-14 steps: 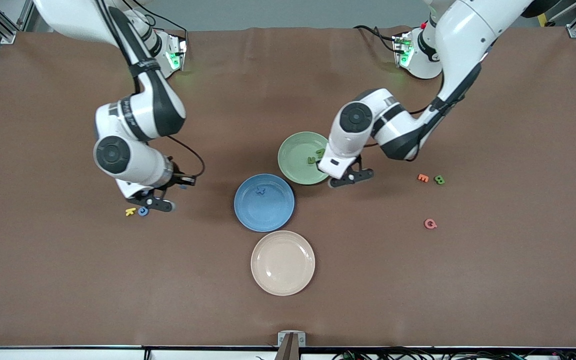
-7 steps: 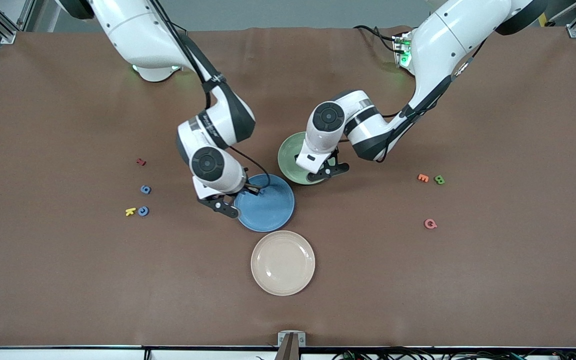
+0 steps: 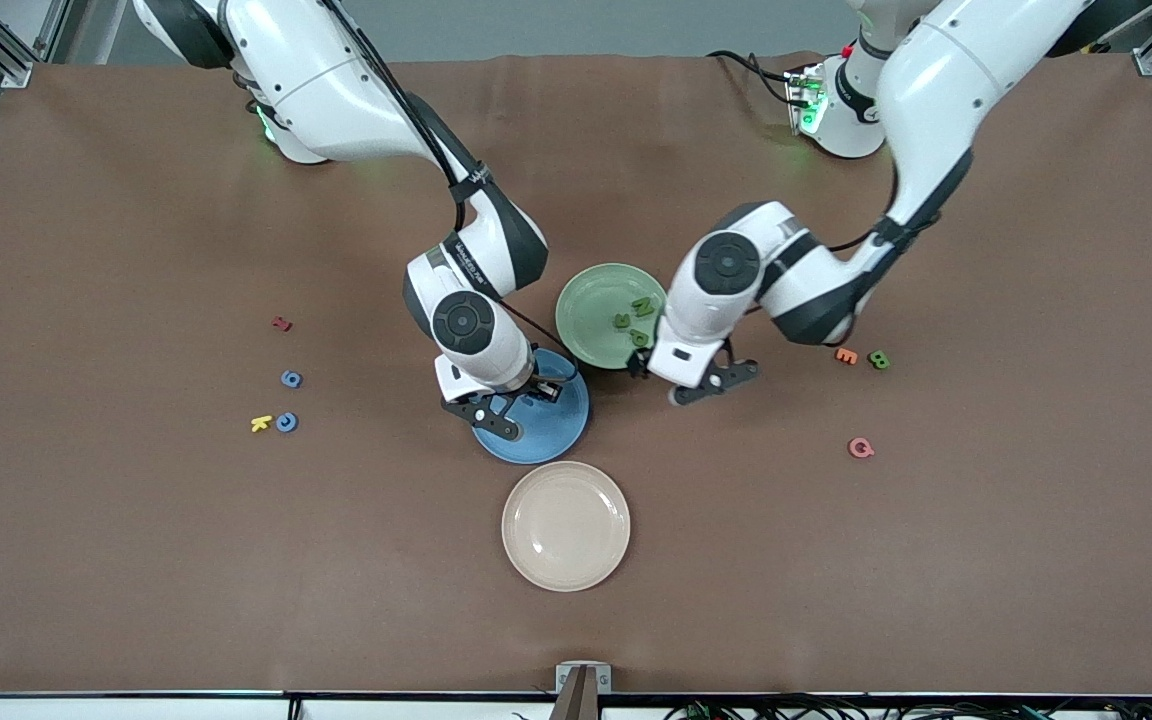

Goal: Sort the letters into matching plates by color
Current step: 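Place the P on the green plate while the right gripper carries m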

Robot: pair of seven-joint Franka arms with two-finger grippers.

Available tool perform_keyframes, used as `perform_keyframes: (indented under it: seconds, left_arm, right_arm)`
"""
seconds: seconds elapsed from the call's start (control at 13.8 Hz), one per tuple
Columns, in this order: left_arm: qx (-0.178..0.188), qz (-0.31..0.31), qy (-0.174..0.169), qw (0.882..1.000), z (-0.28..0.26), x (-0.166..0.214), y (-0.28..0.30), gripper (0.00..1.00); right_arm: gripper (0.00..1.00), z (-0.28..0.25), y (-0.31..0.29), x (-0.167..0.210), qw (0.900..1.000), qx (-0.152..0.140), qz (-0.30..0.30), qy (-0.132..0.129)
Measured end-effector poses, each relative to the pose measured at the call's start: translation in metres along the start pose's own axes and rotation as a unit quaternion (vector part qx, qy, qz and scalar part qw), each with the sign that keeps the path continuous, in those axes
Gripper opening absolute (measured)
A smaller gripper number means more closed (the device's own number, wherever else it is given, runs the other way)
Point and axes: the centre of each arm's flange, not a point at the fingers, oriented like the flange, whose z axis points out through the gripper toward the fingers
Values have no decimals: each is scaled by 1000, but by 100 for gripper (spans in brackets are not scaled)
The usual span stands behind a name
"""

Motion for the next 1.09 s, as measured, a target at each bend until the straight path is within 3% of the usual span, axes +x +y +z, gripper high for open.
perform_keyframes:
  seconds: [0.36, 0.65, 0.87, 0.95, 1.09]
  left_arm:
    - [47, 65, -2, 997, -27, 85, -98, 100]
    - [58, 110, -23, 992, -19, 127, -175, 96]
    - [48, 144, -36, 988, -7, 141, -227, 93]
    - [38, 155, -35, 987, 0, 143, -244, 93]
    - [22, 174, -30, 984, 17, 144, -276, 91]
  right_arm:
    - [29, 12, -5, -6, 1000, 4, -4, 3]
    - [66, 4, -7, -2, 1000, 5, -3, 4]
    - [95, -37, 7, 10, 999, -38, -23, -24]
    - [100, -63, 18, 21, 998, -49, -36, -35]
    - [100, -120, 56, 53, 995, -58, -60, -54]
